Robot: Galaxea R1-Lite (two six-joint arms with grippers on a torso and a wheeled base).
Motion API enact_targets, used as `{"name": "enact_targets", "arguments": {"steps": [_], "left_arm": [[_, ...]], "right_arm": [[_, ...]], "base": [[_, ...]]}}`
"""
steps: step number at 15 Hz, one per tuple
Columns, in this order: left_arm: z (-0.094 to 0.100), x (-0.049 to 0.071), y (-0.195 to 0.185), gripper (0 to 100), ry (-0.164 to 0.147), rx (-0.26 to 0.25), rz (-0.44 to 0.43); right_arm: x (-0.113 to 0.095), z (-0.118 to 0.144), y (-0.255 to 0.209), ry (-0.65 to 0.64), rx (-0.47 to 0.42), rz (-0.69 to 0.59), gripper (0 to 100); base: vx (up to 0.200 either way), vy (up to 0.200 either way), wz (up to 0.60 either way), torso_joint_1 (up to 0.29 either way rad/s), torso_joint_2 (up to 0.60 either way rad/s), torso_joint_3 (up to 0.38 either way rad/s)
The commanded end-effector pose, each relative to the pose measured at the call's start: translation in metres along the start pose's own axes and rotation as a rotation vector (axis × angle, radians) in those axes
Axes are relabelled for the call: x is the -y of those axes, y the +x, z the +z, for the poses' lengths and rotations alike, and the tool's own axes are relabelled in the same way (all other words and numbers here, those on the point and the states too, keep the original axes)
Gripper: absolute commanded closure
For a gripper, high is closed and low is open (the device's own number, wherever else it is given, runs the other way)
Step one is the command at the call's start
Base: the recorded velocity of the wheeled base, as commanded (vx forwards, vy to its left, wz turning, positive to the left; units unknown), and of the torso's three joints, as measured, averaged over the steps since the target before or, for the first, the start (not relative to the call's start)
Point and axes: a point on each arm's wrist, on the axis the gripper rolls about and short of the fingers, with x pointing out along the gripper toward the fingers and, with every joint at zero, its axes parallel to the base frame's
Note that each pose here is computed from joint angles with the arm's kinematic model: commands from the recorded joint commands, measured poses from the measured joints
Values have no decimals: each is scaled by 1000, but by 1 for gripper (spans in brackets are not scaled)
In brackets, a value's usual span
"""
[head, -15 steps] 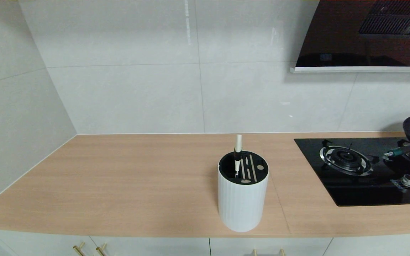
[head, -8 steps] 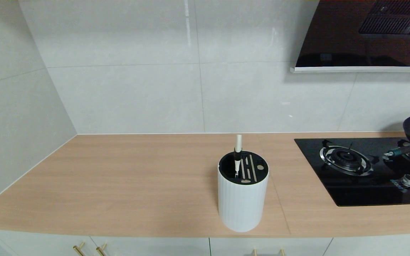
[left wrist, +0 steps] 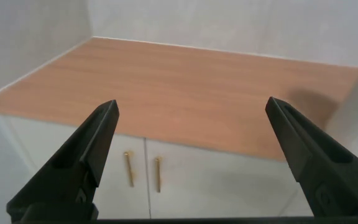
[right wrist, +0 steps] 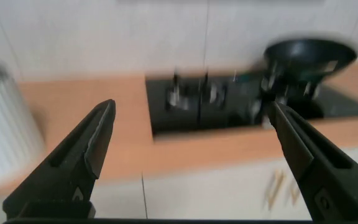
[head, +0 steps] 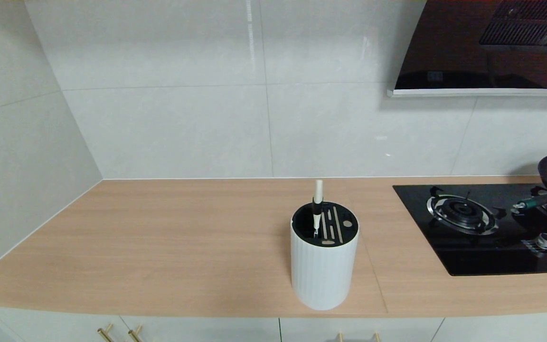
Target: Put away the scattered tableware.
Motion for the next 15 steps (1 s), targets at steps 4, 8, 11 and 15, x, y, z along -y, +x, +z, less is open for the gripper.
{"name": "enact_targets", "arguments": {"steps": [4,8,11,15], "left_arm": [[-4,2,0,0,102,-37,-80],[-4,2,0,0,36,-38,-75],[-4,2,0,0,36,-38,-75],[-4,2,0,0,36,-38,-75]], "right_arm": [[-3,-3,0,-35,-7,127,0],[-4,-3,0,-38,-5,156,0],[-5,-5,0,-48,-24,189,0],[-5,-6,0,14,-41,187,0]], "base": [[0,0,0,0,0,0],[0,0,0,0,0,0],[0,0,0,0,0,0],[0,0,0,0,0,0]]}}
